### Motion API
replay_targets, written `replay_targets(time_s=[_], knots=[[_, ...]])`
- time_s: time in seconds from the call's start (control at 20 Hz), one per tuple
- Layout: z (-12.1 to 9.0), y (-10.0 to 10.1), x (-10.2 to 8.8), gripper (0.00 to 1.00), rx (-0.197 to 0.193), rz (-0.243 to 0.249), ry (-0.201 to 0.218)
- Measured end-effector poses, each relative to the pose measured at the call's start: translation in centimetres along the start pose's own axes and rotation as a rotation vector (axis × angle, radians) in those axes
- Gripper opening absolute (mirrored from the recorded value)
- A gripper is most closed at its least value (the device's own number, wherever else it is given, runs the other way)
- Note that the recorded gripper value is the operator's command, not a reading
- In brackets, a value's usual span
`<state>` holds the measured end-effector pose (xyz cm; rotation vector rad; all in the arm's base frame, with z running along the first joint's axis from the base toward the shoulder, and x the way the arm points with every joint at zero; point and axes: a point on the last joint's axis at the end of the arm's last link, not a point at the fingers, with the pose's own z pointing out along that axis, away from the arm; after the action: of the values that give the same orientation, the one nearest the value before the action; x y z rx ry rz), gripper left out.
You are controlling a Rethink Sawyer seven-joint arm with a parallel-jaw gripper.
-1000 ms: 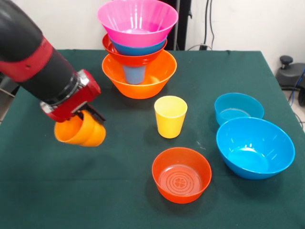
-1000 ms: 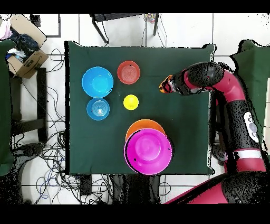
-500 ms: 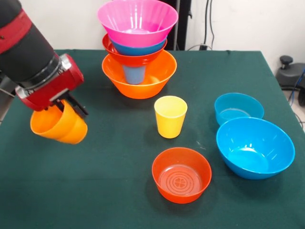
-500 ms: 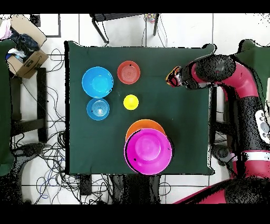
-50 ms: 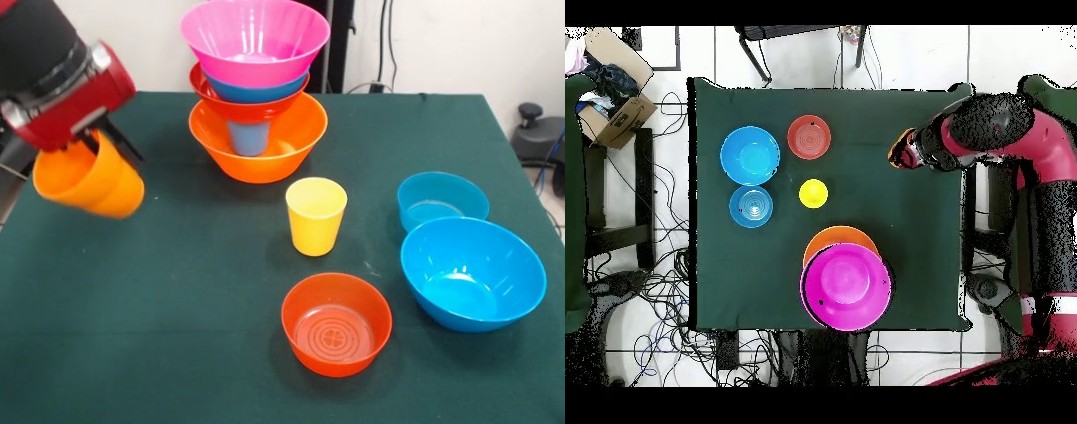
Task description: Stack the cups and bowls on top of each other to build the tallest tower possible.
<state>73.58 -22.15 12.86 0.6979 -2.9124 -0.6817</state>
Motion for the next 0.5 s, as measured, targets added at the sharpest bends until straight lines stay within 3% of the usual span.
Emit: replay_targets(time_s=[0.3, 0.5], knots=[[-3.6, 1.9, 1.3, 0.00, 0.017, -0.014, 0.024], [-6.5, 3.2, 2.5, 0.00, 0.073, -0.026, 0.030]])
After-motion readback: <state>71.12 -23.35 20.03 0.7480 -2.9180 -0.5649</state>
